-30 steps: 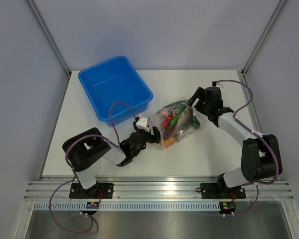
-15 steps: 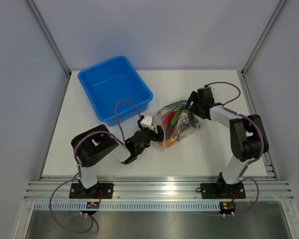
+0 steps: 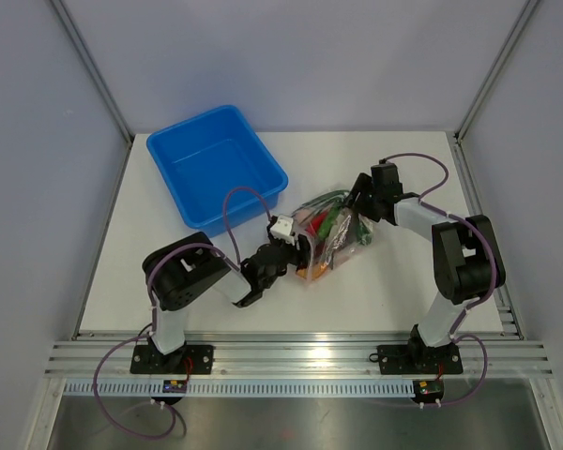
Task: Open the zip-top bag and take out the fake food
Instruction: Adjust the zipper food storage bag at the center of the board, then pick up the fake vegetable from the zipper food storage bag.
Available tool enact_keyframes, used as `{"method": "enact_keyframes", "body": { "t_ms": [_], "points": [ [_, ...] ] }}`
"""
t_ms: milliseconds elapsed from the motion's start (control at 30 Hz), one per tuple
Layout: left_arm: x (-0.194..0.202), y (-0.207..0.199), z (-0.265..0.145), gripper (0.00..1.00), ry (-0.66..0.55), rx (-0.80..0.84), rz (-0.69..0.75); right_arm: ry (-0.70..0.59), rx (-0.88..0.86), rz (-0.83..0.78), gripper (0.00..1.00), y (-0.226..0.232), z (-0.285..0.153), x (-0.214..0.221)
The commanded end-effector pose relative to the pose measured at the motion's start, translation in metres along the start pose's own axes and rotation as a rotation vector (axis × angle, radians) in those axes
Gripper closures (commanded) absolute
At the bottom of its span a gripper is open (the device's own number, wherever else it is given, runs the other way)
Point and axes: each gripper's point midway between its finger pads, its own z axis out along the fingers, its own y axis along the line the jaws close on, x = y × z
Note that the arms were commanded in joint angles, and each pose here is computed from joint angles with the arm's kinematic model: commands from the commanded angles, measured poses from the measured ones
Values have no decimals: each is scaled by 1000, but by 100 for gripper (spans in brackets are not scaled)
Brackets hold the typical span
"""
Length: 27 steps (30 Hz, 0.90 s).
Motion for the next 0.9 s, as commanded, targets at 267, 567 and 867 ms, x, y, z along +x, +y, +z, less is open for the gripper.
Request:
{"method": "enact_keyframes", "body": {
  "t_ms": [267, 567, 867],
  "points": [
    [-14, -13, 18, 51, -34, 31, -2, 10, -61, -21, 48, 17, -3, 2],
    [-9, -8, 7, 55, -3, 20, -14, -22, -39, -7, 87, 15, -8, -5],
    [-8, -10, 3, 32, 36, 37, 6, -41, -35, -3, 95, 15, -12, -9]
  ]
}}
